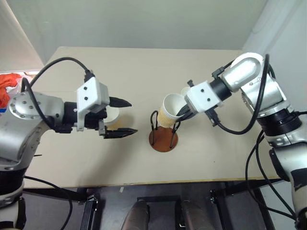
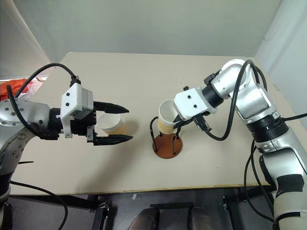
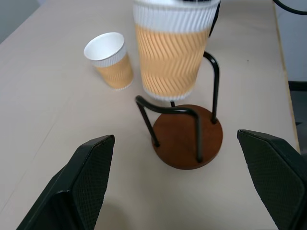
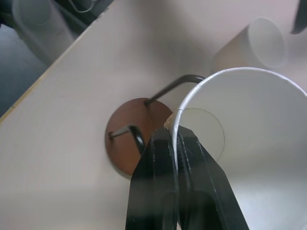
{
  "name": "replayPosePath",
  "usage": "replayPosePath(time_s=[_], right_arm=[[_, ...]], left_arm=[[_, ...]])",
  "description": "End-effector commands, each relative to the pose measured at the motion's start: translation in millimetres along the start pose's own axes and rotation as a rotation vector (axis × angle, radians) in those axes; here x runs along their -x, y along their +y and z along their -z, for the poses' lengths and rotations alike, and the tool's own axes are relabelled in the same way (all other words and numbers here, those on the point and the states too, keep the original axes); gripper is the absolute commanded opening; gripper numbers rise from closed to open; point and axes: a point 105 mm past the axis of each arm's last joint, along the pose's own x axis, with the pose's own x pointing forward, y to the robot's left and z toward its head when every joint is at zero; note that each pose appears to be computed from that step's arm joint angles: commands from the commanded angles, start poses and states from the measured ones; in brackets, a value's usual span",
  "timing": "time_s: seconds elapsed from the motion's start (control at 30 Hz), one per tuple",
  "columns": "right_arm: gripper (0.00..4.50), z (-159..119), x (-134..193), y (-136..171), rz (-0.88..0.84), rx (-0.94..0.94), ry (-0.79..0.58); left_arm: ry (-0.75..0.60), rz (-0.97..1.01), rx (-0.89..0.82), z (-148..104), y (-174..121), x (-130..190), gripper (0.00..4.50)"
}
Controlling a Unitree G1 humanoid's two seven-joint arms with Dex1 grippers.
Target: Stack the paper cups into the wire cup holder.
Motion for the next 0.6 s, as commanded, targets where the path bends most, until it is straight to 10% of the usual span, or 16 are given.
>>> replayPosePath(time_s=[0.03,0.4,0.6], right_arm=[[0.22,-8.4,4.0,-1.3,-0.004,0.052,-0.007],[3.70,8.1,28.8,-43.1,0.220,0.002,0.055],[3.70,87.2,67.9,-76.6,0.559,-0.282,0.240]], left_arm=[[-0.005,-0.039,-0.038,-8.7,2.1,8.2,4.50],[0.007,-0.107,-0.055,-7.9,13.8,9.9,4.50],[0.004,-0.402,-0.141,-8.5,66.7,3.3,4.50]])
